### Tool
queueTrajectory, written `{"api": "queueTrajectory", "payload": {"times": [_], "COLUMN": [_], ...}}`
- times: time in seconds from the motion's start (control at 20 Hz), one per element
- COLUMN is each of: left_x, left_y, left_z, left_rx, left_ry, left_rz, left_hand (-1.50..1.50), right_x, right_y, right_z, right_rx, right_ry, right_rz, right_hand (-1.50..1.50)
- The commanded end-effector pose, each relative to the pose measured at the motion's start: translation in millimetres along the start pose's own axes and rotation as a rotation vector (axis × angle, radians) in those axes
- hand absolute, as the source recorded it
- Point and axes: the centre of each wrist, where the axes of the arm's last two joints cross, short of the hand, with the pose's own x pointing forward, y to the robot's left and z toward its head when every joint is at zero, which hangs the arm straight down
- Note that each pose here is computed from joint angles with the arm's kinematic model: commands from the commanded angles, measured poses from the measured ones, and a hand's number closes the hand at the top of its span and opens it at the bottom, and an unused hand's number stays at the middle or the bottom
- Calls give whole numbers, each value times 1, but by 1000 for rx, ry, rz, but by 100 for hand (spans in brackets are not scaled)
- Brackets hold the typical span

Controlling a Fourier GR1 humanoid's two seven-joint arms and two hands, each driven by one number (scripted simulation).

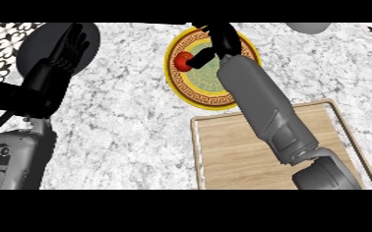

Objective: Pick the tomato from the tray and place it in the plate

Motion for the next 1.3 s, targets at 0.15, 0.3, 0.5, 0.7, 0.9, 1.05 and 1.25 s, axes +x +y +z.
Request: {"api": "queueTrajectory", "payload": {"times": [0.15, 0.3, 0.5, 0.7, 0.9, 1.05, 1.25], "left_x": [-7, 4, -14, -14, 0, -5, -1], "left_y": [-13, 8, 11, 11, 13, 18, 8], "left_z": [5, 1, 9, 12, 4, 26, 8], "left_rx": [-7, -9, 22, 48, 48, 59, 48], "left_ry": [-21, -6, 19, 33, 39, 40, 32], "left_rz": [1, -17, -5, -12, -13, -21, -6], "left_hand": [0, 0, 0, 0, 0, 0, 0], "right_x": [-1, -6, -12, -34, -89, -109, -138], "right_y": [-4, -6, -24, -43, -73, -101, -139], "right_z": [-3, -4, -8, -9, -2, 5, 13], "right_rx": [-151, -175, -183, -235, -255, -249, -246], "right_ry": [-54, -67, -85, -51, -47, -69, -93], "right_rz": [-219, -323, -447, -526, -539, -557, -535], "right_hand": [-150, -150, -150, -150, -150, -150, -150]}}
